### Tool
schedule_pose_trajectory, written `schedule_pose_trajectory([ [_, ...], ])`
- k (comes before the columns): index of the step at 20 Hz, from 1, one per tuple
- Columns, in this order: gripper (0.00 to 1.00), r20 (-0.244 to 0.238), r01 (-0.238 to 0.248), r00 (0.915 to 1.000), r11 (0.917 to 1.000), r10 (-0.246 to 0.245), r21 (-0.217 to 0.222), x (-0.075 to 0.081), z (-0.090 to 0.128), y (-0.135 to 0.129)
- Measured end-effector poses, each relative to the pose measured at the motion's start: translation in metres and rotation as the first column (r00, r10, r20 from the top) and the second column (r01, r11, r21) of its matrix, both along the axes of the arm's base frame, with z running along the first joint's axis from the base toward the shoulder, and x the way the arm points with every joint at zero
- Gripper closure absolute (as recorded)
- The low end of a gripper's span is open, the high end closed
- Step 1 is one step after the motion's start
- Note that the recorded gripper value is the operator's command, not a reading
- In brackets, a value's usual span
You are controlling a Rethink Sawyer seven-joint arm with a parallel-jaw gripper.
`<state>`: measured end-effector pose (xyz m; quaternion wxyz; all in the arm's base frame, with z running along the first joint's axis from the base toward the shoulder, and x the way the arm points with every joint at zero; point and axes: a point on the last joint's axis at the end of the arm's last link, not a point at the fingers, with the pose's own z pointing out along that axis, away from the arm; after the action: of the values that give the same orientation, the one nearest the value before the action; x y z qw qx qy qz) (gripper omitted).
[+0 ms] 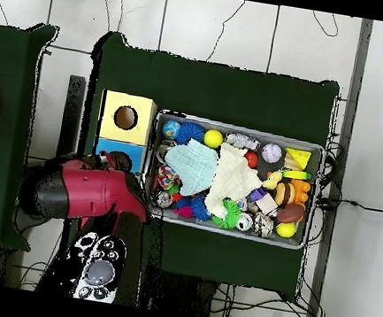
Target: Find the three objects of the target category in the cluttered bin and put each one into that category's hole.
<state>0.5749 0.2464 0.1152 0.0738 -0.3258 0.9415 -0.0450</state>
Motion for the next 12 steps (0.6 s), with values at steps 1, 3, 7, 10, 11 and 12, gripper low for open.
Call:
schedule_pose_trajectory([
  [1,0.00,0.001,-0.001,1.0000,1.0000,0.001,-0.001,0.000,0.001,0.000],
  [3,0.00,0.003,-0.001,1.0000,1.0000,0.001,-0.003,0.000,0.002,0.000],
  [7,0.00,-0.001,0.013,0.9999,0.9998,-0.013,-0.016,0.001,0.015,-0.009],
  [10,0.00,-0.007,0.039,0.9992,0.9990,-0.039,-0.020,0.006,0.030,-0.023],
  [11,0.00,-0.009,0.061,0.9981,0.9979,-0.061,-0.021,0.011,0.039,-0.036],
  [12,0.00,-0.010,0.069,0.9976,0.9974,-0.069,-0.021,0.013,0.042,-0.041],
])
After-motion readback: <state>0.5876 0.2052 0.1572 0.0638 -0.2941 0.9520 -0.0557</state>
